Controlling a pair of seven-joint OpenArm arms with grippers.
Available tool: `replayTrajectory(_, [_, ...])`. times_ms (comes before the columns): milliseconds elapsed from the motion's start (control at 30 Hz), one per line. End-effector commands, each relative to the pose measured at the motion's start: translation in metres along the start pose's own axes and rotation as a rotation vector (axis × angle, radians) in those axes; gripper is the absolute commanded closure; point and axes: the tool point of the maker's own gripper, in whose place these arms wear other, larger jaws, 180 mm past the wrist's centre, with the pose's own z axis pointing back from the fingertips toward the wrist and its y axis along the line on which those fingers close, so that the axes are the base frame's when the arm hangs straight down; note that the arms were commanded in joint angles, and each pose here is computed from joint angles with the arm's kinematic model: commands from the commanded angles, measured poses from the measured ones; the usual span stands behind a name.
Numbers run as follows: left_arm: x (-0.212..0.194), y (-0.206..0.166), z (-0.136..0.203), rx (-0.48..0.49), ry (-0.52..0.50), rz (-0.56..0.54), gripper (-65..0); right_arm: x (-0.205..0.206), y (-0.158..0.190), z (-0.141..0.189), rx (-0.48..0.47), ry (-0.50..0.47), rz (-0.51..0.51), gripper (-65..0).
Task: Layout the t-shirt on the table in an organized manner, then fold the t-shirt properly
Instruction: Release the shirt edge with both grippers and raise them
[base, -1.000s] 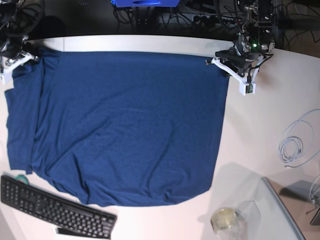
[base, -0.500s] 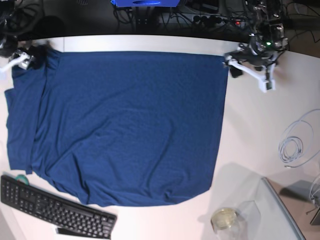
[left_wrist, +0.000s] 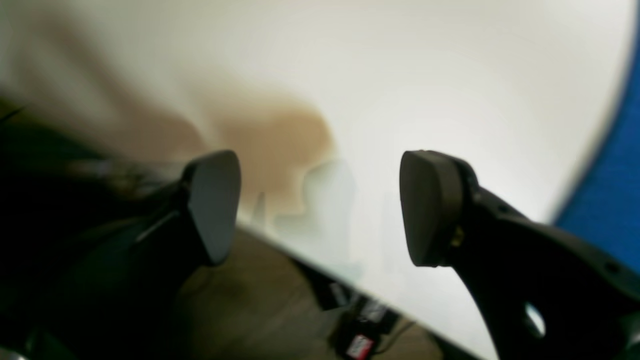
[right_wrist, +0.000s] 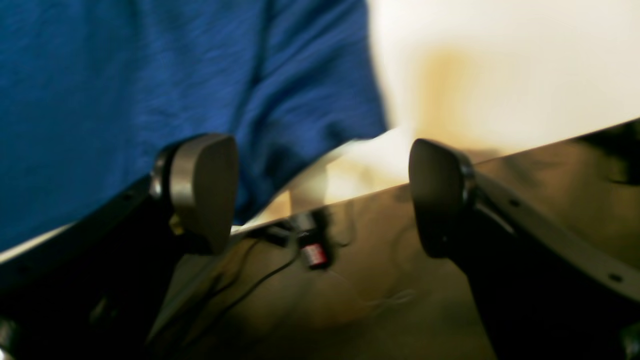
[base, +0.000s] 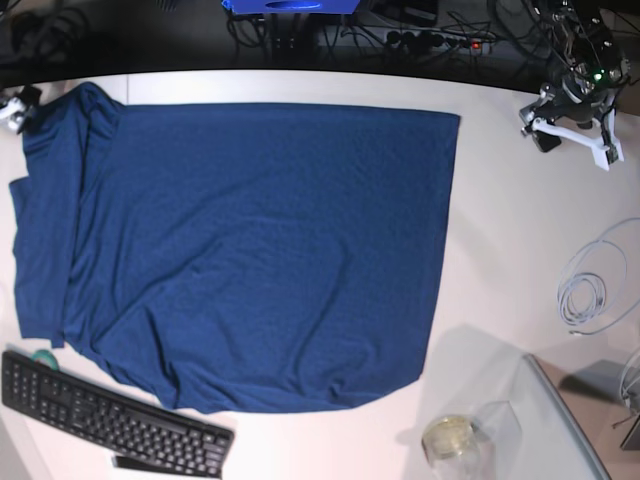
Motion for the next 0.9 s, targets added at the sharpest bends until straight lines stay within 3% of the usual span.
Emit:
replayTrajectory(0, [0.009,0.000,0.002,-0.008,-0.028,-0.003,-47.4,0.049,0.002,0.002,-0.005,-0.127,0.055,-50.0])
replayTrajectory(167, [0.009,0.020,0.006,0.036,-0.036,0.027,-47.1,0.130,0.017,-0.045,-0.046,-0.248,0.189,-49.8])
replayTrajectory(267, [0.008,0.031,0.009,0.059,-0.038,0.044,-44.4,0.165,0.022,-0.075,-0.034,-0.257,0.167,-49.8])
replayTrajectory(333, [0.008,0.042,0.010,0.082,-0.040,0.064,-36.5,0.173,0.019,-0.091,-0.024,-0.229,0.119,-49.5])
replayTrajectory(400, [-0.001,0.057,0.011,0.116,-0.026,0.107,-24.5,0.177,0.022,-0.102,-0.009,-0.228,0.084,-49.5])
replayTrajectory(500, [-0.012,0.080,0.014,0.165,-0.010,0.163,-7.7,0.182,0.023,-0.104,-0.006,-0.271,0.077,-49.4])
replayTrajectory(567, [-0.020,0.090,0.014,0.187,0.006,0.190,0.0,0.183,0.023,-0.104,-0.006,-0.274,0.078,-49.4])
replayTrajectory(733, [-0.036,0.098,0.009,0.199,0.050,0.218,0.0,0.182,0.026,-0.106,-0.002,-0.273,0.079,-48.6])
replayTrajectory(867, [-0.037,0.096,0.008,0.196,0.052,0.222,0.0,0.183,0.027,-0.106,0.000,-0.275,0.078,-34.7])
